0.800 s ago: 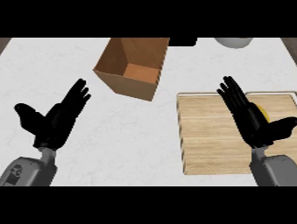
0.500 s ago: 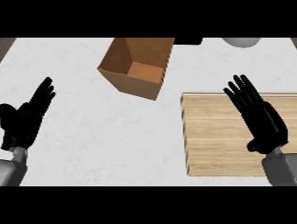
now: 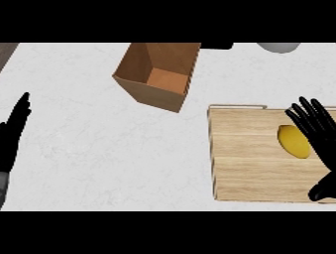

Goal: Pick the lemon from the tray and place it in the cardboard box

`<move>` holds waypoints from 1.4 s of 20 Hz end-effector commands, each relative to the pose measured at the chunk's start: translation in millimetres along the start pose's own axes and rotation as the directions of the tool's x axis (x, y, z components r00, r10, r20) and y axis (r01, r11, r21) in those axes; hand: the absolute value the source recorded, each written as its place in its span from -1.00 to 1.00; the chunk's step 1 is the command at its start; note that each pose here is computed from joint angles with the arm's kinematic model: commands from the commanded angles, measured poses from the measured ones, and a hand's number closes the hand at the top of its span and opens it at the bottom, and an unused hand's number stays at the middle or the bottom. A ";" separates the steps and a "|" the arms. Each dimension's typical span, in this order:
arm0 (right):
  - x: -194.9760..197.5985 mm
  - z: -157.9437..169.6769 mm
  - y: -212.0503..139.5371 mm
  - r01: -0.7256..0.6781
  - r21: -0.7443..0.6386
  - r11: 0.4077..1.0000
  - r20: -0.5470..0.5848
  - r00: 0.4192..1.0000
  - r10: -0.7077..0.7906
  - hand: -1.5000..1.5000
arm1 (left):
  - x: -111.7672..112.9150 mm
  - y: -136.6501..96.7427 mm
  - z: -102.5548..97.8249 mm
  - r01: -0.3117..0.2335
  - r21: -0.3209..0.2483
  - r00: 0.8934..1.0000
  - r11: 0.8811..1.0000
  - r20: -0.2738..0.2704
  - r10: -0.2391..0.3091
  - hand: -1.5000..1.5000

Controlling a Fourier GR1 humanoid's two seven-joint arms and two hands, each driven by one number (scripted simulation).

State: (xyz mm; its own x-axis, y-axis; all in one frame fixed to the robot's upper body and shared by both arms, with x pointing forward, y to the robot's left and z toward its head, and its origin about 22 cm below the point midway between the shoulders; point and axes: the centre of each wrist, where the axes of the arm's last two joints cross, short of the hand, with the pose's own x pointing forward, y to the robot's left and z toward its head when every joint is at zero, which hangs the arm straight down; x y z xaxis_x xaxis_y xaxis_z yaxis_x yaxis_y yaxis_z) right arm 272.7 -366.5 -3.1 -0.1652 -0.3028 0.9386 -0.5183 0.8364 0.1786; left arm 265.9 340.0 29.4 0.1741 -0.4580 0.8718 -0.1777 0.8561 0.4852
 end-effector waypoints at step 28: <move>65.8 -51.8 -38.2 -0.513 0.595 0.619 0.021 0.779 0.626 -1.00 | 1.2 -12.3 -11.5 0.045 0.002 0.998 0.999 0.034 -0.045 0.00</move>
State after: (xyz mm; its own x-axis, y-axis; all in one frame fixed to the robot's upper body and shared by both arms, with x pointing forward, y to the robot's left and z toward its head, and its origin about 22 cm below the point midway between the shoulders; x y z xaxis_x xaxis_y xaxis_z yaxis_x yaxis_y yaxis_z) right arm 320.5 -393.7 80.2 -0.4498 0.4150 0.7908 -0.6131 0.5004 -0.6113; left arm 279.5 336.7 27.6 0.1520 -0.5087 0.8474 -0.1738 0.8303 0.5296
